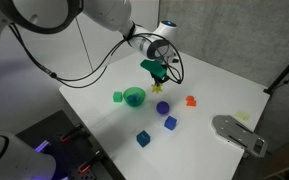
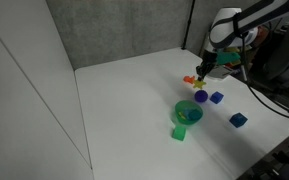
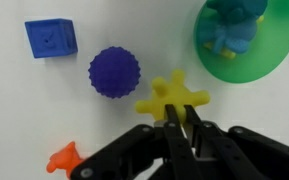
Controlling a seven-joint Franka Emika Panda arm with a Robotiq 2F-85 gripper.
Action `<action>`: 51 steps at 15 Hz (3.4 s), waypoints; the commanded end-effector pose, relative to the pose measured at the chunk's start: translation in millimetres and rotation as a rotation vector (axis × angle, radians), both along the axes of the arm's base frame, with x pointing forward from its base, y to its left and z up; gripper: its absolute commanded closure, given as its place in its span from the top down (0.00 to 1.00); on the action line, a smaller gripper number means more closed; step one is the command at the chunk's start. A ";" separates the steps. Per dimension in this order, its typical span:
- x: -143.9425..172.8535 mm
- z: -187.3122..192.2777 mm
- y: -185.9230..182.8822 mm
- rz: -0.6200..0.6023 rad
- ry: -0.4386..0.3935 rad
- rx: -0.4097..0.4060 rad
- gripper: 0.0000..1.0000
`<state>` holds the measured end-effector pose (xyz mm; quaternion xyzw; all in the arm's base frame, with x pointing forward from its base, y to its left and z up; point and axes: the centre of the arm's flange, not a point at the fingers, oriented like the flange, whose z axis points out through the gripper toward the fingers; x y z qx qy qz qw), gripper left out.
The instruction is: Put the orange toy on the table then put the yellow toy in the bowl
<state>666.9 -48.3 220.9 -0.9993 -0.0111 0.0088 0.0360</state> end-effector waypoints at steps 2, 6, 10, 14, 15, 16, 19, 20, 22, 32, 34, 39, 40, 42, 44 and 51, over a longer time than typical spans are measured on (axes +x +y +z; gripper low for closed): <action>-51.7 6.3 38.3 0.108 0.043 0.015 0.04; -66.1 -6.7 74.5 0.170 0.052 0.003 0.05; -73.5 -25.6 94.2 0.208 0.050 -0.013 0.05; -77.6 -38.9 98.9 0.237 0.006 -0.030 0.05; -77.7 -41.2 99.0 0.241 -0.010 -0.036 0.05; -78.1 -43.3 99.2 0.245 -0.018 -0.040 0.05; -79.9 -43.9 100.4 0.255 -0.038 -0.046 0.39; -80.6 -43.4 100.7 0.257 -0.041 -0.044 0.45; -80.7 -39.5 100.8 0.254 -0.041 -0.035 0.61; -76.0 19.5 85.6 0.198 -0.002 -0.045 1.00; -76.9 32.6 78.3 0.183 0.006 -0.053 1.00; -84.8 70.3 55.4 0.135 0.023 -0.068 1.00; -87.7 79.6 51.0 0.125 0.029 -0.069 1.00; -94.8 102.1 42.3 0.105 0.037 -0.071 1.00; -103.1 128.0 33.5 0.084 0.041 -0.080 1.00; -132.9 237.7 0.7 0.017 0.056 -0.093 1.00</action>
